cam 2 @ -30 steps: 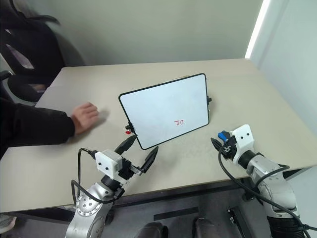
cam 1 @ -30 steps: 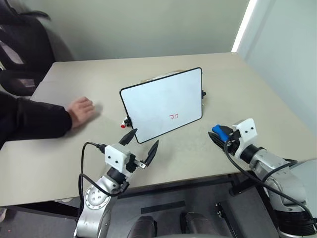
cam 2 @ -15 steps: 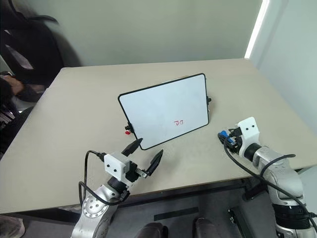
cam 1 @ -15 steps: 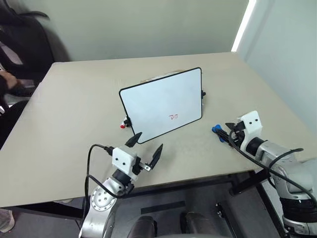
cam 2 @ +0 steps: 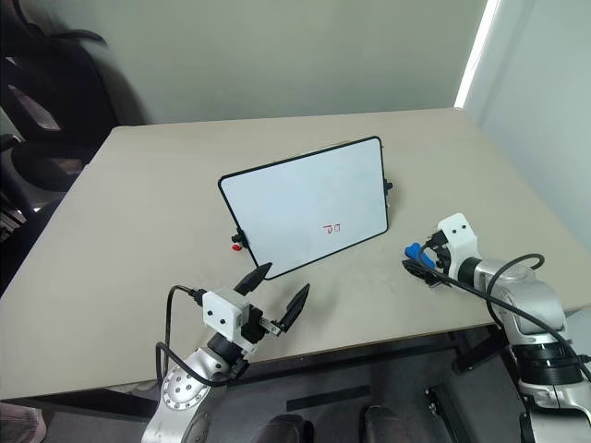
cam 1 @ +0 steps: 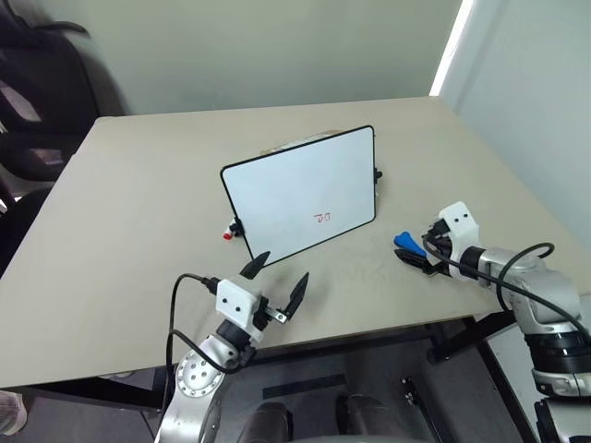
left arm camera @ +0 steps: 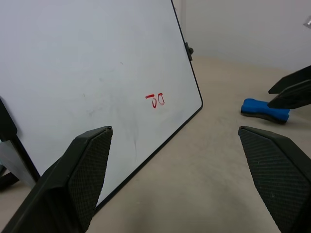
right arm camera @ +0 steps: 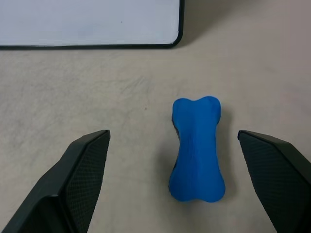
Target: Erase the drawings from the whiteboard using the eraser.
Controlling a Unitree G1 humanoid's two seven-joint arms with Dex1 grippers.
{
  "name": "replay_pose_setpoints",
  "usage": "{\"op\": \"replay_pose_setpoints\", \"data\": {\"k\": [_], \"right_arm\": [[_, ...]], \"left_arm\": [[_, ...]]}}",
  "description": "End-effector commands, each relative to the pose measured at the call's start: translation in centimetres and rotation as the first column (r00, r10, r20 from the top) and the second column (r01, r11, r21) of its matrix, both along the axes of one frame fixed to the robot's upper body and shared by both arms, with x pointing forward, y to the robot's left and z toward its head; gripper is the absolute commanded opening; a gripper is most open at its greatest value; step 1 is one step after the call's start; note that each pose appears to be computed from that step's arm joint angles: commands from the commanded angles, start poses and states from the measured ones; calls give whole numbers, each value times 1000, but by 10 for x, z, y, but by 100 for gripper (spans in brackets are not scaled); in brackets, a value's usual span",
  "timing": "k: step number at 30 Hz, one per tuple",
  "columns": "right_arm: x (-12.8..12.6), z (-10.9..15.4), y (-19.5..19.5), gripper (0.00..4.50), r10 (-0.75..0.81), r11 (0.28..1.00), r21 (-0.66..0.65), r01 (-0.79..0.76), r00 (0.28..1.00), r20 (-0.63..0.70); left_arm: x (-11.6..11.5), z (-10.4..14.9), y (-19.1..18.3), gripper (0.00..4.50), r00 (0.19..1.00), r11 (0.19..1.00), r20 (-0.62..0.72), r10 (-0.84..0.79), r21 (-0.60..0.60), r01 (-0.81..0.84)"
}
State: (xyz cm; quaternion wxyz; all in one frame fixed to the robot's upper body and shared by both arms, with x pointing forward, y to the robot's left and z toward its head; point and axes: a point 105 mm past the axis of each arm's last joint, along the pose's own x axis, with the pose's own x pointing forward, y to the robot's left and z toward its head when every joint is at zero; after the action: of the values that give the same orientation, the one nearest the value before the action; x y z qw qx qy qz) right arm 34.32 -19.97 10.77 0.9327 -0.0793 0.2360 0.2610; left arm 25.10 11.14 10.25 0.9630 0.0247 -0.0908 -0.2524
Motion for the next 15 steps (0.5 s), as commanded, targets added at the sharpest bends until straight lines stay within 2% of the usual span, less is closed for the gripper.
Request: {"op": "replay_pose_setpoints", "data": {"k": [1,8,11,15], "right_arm": [[9,6,-3,446,12,1000,-15,-12,1000,-16],[22,-4,-8,446,17,998,-54,-21,996,-82],[26,-9,-8,388,23,997,-65,-29,995,-93],[29,-12,-10,250,19,997,-79,-27,995,-98]], "left_arm": [[-4,11,-1,450,999,1000,42,3,-15,-3],[-7,13,0,450,999,1000,48,12,-23,-11],[-6,15,1,450,999,1000,52,15,-23,-14],[-6,16,3,450,998,1000,59,22,-23,-21]]}}
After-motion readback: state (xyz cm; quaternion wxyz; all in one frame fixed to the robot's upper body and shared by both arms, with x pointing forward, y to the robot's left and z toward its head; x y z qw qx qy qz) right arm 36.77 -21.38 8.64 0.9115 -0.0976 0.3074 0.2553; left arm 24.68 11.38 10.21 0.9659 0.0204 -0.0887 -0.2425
